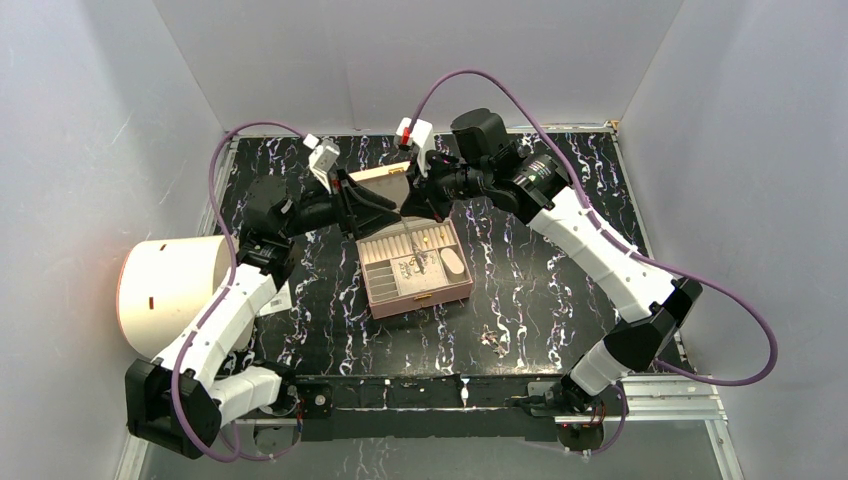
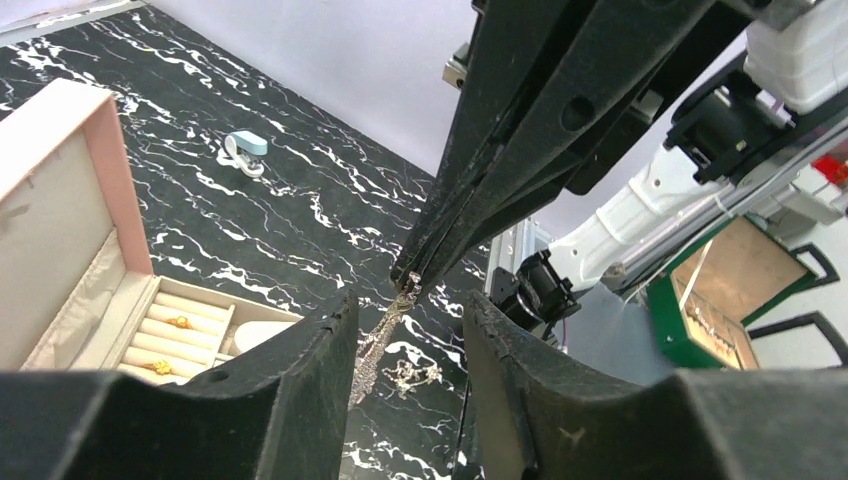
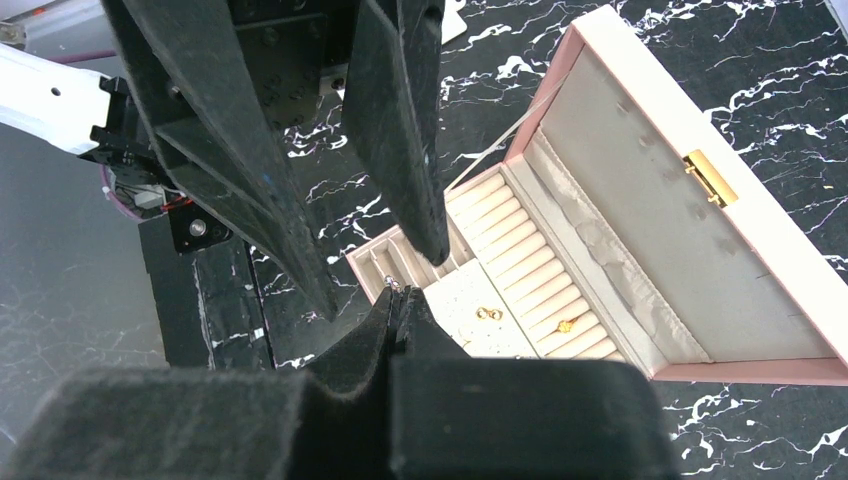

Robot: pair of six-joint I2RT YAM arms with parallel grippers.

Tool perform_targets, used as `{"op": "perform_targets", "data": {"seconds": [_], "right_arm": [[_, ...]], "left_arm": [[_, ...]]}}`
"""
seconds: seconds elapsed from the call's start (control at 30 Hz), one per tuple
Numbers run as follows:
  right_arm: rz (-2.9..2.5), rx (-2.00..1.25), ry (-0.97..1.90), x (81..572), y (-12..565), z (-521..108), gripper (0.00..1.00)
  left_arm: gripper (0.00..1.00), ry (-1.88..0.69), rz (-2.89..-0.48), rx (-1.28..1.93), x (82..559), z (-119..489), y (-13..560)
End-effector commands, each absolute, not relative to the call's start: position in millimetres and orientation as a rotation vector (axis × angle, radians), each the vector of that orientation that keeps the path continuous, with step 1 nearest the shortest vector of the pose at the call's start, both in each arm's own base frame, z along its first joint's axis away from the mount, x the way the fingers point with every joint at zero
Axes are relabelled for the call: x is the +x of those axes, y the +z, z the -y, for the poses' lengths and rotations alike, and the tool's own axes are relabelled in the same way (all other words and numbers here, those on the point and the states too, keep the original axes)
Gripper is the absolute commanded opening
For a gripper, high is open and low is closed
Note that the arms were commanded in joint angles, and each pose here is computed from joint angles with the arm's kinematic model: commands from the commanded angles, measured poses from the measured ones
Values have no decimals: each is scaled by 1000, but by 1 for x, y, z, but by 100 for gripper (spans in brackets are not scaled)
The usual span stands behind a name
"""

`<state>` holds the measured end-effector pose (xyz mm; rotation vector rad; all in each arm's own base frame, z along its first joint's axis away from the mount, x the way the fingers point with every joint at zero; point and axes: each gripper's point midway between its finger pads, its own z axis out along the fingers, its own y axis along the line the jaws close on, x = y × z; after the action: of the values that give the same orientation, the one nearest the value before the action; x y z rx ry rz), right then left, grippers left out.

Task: Organize the mixed jewelry
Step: Place the jewelry in the jewelry box.

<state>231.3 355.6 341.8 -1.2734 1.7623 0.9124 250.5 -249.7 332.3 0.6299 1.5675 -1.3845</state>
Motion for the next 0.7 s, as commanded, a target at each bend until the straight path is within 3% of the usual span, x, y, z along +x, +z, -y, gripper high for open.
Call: {"op": "perform_targets", "data": {"seconds": [0.0, 0.37, 0.67], "right_arm": [[-1705, -1252, 930, 232, 365, -358, 0], [-1707, -1242, 936, 230, 366, -357, 0], [-1715, -1228, 925, 232, 366, -357, 0]], "left_arm": [[37, -1380, -1502, 760, 240, 256, 329], [31, -1357, -1526, 747, 244, 260, 316], [4, -1267, -1577, 754, 250, 256, 307]]}}
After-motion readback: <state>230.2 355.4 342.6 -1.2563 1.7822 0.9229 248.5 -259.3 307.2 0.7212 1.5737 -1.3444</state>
